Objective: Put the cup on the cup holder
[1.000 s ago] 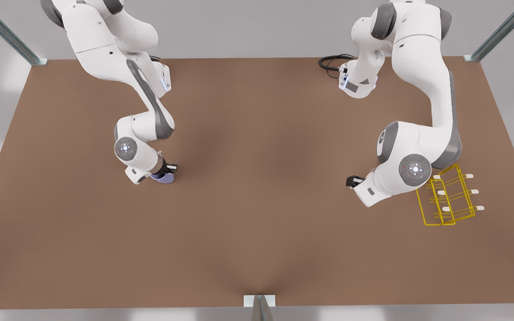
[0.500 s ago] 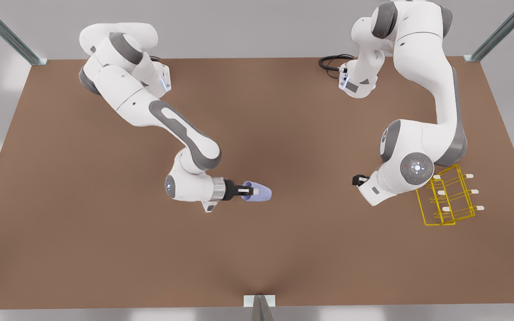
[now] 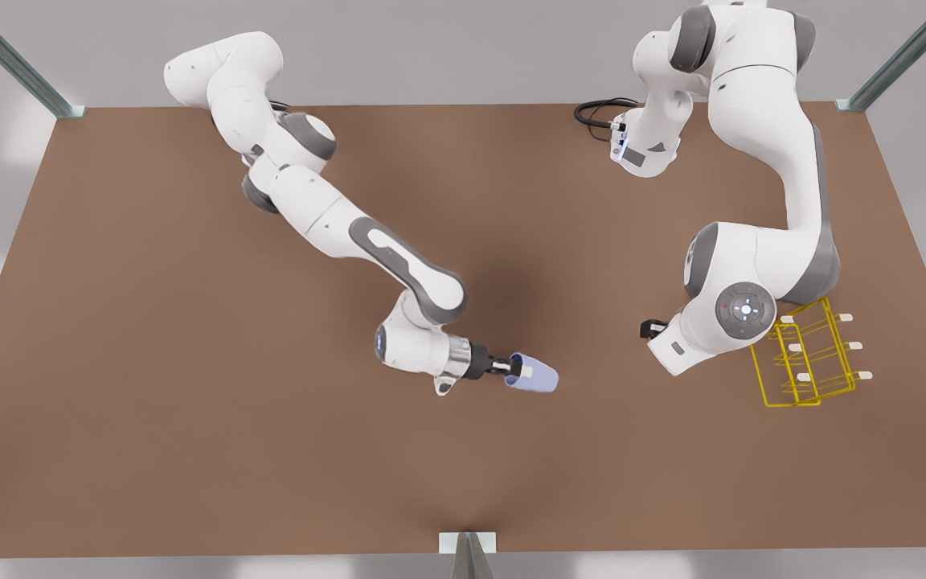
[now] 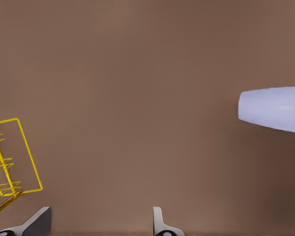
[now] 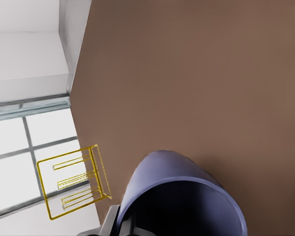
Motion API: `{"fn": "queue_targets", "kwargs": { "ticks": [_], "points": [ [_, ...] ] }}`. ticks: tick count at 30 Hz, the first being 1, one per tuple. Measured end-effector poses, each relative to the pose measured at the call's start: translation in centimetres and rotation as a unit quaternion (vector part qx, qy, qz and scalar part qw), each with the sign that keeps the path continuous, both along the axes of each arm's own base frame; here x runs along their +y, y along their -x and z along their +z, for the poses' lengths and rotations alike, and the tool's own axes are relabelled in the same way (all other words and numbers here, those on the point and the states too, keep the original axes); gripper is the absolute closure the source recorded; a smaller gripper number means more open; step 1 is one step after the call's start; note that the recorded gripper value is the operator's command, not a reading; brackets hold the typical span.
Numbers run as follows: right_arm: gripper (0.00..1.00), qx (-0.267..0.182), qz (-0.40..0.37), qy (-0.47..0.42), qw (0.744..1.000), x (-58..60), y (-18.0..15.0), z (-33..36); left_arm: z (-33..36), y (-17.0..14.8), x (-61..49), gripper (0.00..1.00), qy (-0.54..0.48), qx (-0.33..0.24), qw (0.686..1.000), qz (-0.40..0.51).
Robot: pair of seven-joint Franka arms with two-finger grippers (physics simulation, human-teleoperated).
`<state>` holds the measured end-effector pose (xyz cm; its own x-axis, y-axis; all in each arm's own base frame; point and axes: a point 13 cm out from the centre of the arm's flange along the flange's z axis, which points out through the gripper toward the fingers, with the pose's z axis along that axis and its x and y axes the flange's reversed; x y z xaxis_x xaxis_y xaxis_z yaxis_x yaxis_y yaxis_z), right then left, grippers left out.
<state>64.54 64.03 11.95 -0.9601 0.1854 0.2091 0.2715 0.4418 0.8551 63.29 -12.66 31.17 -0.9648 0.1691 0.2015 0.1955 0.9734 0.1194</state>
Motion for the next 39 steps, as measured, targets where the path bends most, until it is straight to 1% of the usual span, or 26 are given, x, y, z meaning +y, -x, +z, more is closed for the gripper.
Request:
{"fn": "queue_targets", "kwargs": {
  "ticks": [2,3,4,6,10,12,14,15,17,19,20,21,23,25,27,28,30,31,32,33,36,39],
  "points": [
    [0.79,0.004,0.012,0.010,1.000,-0.3,0.6,-1.1,-0.1,0.0,0.0,0.00,0.000,0.000,1.000,0.001],
    [0.67,0.005,0.017,0.012,1.000,-0.3,0.8,-1.3,-0.2,0.1,0.1,0.00,-0.001,0.001,1.000,0.001],
    [0.00,0.007,0.023,0.014,1.000,-0.3,1.2,-1.5,-0.3,0.1,0.1,0.00,-0.001,0.002,1.000,0.001],
    [0.00,0.005,0.033,0.021,0.999,-0.4,1.5,-1.5,-0.2,0.0,-0.1,0.00,0.000,0.000,1.000,0.004],
    [0.00,0.024,0.056,0.059,0.996,-3.8,3.0,-3.4,0.8,0.1,-2.4,0.00,0.031,-0.008,0.999,0.035],
    [0.00,0.039,0.069,0.087,0.993,-7.2,4.4,-4.3,1.8,0.5,-6.2,0.00,0.048,-0.016,0.998,0.038],
    [0.00,0.035,0.067,0.116,0.990,-12.9,3.7,-2.1,2.6,1.3,-10.4,0.00,0.065,-0.021,0.997,0.041],
    [0.00,0.019,0.061,0.131,0.989,-16.9,2.0,0.4,2.7,1.6,-11.8,0.00,0.070,-0.023,0.996,0.050],
    [0.00,-0.030,0.041,0.178,0.983,-27.6,-3.5,6.7,2.9,1.7,-13.5,0.00,0.081,-0.028,0.993,0.077],
    [0.00,-0.081,0.034,0.242,0.966,-38.0,-7.8,13.9,2.6,1.9,-15.8,0.00,0.085,-0.036,0.990,0.107],
    [0.00,-0.111,0.037,0.277,0.954,-42.0,-9.2,18.4,2.3,2.0,-16.9,0.00,0.085,-0.040,0.987,0.129],
    [0.00,-0.135,0.041,0.315,0.938,-45.6,-9.4,23.3,1.7,2.0,-17.8,0.00,0.081,-0.044,0.983,0.158],
    [0.00,-0.158,0.060,0.384,0.908,-50.3,-7.7,30.2,0.6,1.9,-19.1,0.00,0.070,-0.050,0.972,0.218],
    [0.00,-0.152,0.067,0.442,0.881,-54.9,-4.7,35.7,-2.1,1.1,-19.5,0.00,0.054,-0.050,0.955,0.289],
    [0.00,-0.112,0.062,0.490,0.862,-60.4,-0.5,38.6,-5.0,0.2,-20.1,0.00,0.042,-0.054,0.932,0.357],
    [0.00,-0.086,0.065,0.505,0.856,-62.2,1.7,38.6,-6.4,-0.1,-20.4,0.00,0.036,-0.055,0.920,0.386],
    [0.00,-0.041,0.078,0.520,0.850,-64.2,6.4,37.5,-9.5,-0.3,-21.2,0.00,0.024,-0.055,0.898,0.437],
    [0.00,-0.027,0.083,0.523,0.848,-64.7,8.4,37.0,-10.7,-0.2,-21.7,0.00,0.018,-0.056,0.887,0.457],
    [0.00,-0.018,0.087,0.524,0.847,-65.1,9.6,36.7,-11.3,0.1,-22.6,0.00,0.016,-0.060,0.880,0.472],
    [0.00,-0.014,0.087,0.525,0.847,-65.4,10.2,36.8,-11.7,0.6,-23.9,0.00,0.016,-0.064,0.874,0.482],
    [0.00,-0.018,0.091,0.527,0.845,-65.3,10.5,37.9,-13.1,2.1,-25.9,0.00,0.008,-0.069,0.857,0.511],
    [0.00,-0.026,0.110,0.525,0.843,-62.5,11.1,38.5,-16.1,4.6,-25.1,0.00,-0.025,-0.076,0.845,0.529]
  ]
}}
